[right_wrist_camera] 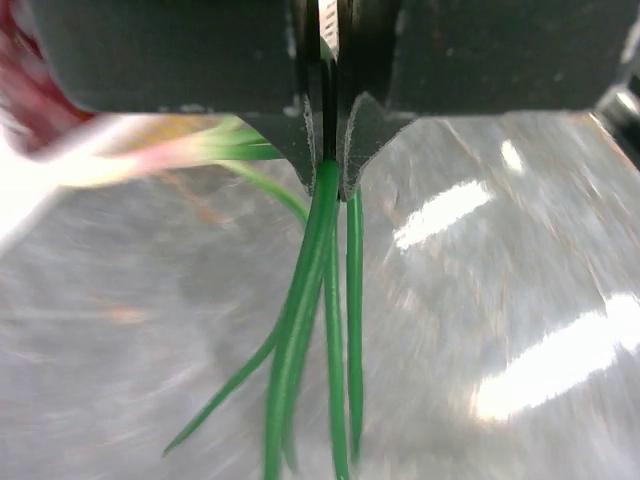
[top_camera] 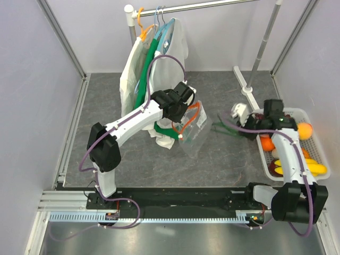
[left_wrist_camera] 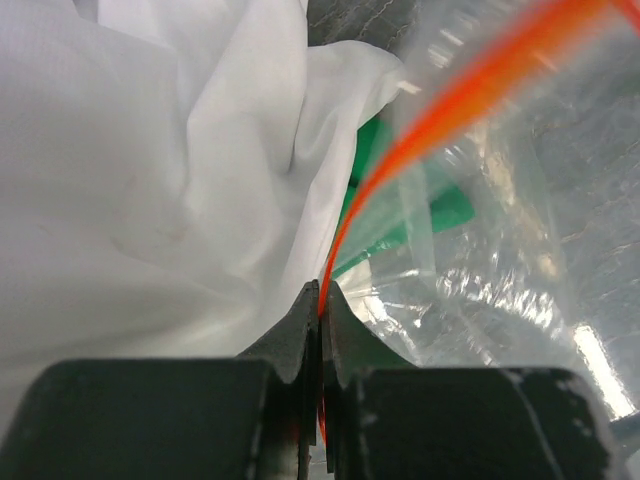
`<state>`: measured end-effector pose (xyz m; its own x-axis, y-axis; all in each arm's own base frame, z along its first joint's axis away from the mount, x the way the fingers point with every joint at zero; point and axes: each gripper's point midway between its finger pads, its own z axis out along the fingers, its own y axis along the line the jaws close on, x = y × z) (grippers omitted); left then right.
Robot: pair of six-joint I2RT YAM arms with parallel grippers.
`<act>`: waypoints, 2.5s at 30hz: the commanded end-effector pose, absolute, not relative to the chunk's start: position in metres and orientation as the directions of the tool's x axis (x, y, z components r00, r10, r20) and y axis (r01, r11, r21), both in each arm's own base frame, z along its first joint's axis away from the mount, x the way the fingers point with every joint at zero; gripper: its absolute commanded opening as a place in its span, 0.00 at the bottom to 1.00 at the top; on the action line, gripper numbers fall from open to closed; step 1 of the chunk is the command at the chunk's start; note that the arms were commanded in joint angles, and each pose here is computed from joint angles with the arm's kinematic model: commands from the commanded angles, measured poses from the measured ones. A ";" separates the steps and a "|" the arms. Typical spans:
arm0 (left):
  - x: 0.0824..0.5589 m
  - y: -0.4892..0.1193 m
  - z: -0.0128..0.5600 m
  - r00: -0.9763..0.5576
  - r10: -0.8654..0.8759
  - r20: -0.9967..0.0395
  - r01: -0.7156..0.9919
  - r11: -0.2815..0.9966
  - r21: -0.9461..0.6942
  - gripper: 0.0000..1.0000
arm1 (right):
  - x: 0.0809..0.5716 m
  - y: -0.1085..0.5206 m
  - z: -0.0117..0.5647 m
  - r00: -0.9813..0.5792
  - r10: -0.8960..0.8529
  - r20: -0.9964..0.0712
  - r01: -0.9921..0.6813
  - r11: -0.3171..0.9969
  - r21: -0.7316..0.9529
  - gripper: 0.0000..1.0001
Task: Place the food in the zip-top bag and seal the zipper
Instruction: Pick up the fake vegetable at the center of the board, then place the fake vegetable in the zipper food storage bag.
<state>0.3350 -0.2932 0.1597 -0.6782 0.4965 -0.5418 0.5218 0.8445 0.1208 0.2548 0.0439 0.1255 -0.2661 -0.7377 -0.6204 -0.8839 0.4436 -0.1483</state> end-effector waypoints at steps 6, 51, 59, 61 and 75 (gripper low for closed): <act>0.335 -0.300 0.179 -0.725 0.368 -0.582 0.438 0.899 0.024 0.02 | 0.263 0.058 0.279 -0.569 0.019 -0.822 -0.533 0.753 0.386 0.00; 0.308 -0.385 0.189 -0.810 0.290 -0.510 0.485 0.819 -0.305 0.02 | 0.275 0.182 0.465 -0.329 0.808 -0.489 -0.557 0.252 0.792 0.00; 0.312 -0.379 0.206 -0.790 0.270 -0.551 0.482 0.829 -0.285 0.02 | 0.264 0.185 0.418 -0.396 0.770 -0.501 -0.398 0.347 0.849 0.00; 0.310 -0.378 0.212 -0.785 0.268 -0.558 0.488 0.822 -0.293 0.02 | 0.260 0.184 0.397 -0.420 0.740 -0.526 -0.354 0.400 0.845 0.00; 0.289 -0.395 0.241 -0.756 0.285 -0.589 0.559 0.750 -0.354 0.02 | 0.269 0.167 0.333 -0.354 0.549 -0.757 -0.330 0.684 0.651 0.00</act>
